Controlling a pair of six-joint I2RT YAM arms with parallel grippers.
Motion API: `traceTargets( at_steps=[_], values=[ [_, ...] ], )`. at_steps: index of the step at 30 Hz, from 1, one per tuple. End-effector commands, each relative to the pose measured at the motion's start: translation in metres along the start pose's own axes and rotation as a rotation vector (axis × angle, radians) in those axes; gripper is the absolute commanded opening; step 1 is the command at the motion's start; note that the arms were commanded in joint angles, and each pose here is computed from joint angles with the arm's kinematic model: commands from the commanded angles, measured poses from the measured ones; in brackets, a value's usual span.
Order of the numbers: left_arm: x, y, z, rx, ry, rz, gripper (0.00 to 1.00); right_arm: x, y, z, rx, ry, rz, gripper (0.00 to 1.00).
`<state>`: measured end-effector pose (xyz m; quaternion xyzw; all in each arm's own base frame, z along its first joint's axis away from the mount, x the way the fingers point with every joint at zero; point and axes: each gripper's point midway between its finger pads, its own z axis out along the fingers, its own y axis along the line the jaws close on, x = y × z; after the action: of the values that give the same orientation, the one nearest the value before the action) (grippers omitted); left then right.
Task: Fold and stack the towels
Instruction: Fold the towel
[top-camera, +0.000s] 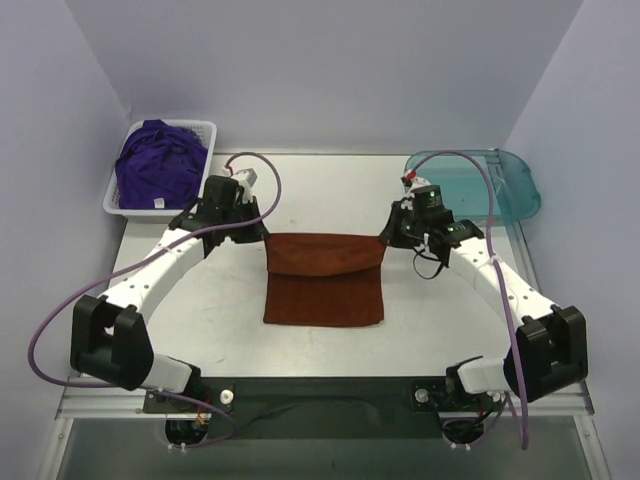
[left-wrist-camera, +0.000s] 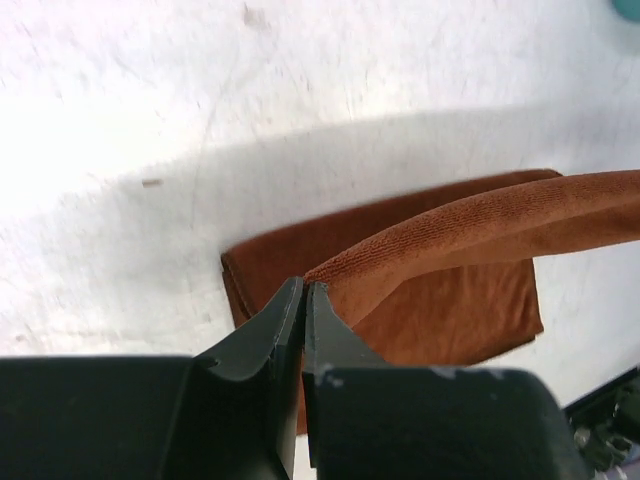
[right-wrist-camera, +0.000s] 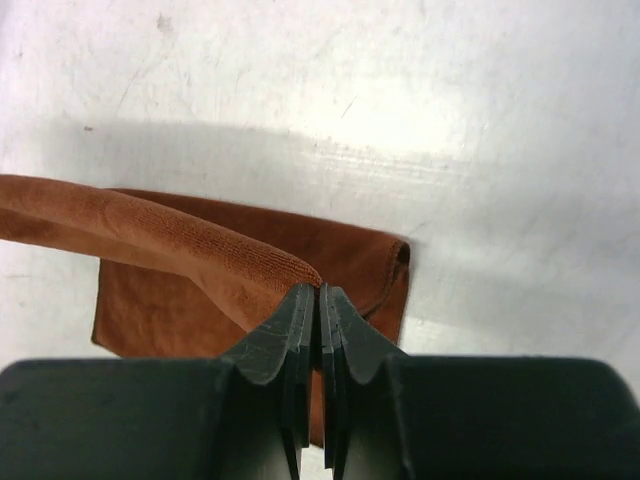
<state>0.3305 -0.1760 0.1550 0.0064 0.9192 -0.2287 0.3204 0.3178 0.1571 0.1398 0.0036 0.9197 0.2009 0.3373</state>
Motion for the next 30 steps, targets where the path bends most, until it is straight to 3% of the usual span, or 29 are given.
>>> traceTargets(
  at_steps=[1,9,14,21,30],
  values=[
    [-0.037,0.004,0.006,-0.032,-0.068,0.05,0.04,-0.029,-0.01,0.007,0.069,-0.037,-0.077,0.0],
    [-0.074,0.013,0.024,-0.041,-0.123,0.061,0.04,-0.057,-0.018,0.024,0.1,-0.083,-0.106,0.0],
    [-0.075,0.009,0.03,-0.008,-0.103,0.063,0.04,-0.054,-0.017,0.03,0.08,-0.072,-0.099,0.0],
    [-0.046,0.012,0.014,-0.003,-0.067,0.051,0.04,-0.025,-0.016,0.018,0.046,-0.039,-0.047,0.0],
    [0.031,0.023,-0.001,0.031,0.063,0.012,0.04,0.038,-0.021,0.004,0.006,0.045,0.041,0.0]
  ],
)
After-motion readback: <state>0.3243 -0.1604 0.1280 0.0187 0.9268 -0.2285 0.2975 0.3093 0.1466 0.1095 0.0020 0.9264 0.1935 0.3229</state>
